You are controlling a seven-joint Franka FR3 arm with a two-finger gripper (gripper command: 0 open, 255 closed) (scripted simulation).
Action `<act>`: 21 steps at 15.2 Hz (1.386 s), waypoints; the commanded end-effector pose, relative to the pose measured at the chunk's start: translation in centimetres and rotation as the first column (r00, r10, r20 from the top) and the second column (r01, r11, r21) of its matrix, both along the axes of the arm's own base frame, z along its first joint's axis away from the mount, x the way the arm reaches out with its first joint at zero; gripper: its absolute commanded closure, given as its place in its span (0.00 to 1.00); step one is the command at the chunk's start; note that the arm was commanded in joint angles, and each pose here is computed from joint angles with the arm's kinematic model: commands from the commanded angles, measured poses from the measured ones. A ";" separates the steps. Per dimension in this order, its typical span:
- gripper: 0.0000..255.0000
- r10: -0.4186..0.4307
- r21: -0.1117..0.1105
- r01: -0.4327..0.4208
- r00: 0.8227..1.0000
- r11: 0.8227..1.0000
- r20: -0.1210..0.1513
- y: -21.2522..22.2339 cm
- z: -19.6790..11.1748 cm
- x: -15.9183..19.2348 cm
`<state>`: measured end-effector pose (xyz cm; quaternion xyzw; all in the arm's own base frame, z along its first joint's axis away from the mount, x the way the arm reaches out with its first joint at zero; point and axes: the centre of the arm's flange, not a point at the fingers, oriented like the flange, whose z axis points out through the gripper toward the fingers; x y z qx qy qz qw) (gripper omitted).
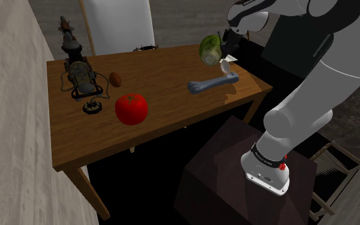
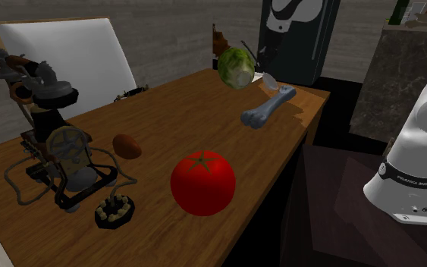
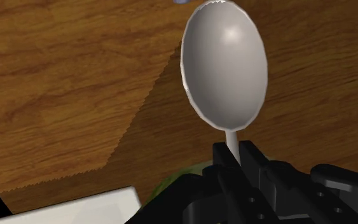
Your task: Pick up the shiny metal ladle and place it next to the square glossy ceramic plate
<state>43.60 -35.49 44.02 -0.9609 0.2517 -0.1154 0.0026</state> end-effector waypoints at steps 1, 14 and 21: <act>1.00 0.000 0.000 0.000 1.000 1.000 -0.001 -0.1 1.0 0.1; 1.00 0.000 0.000 0.000 1.000 1.000 -0.001 -0.1 7.8 0.1; 1.00 0.000 0.000 0.000 1.000 1.000 -0.001 -0.1 11.5 0.1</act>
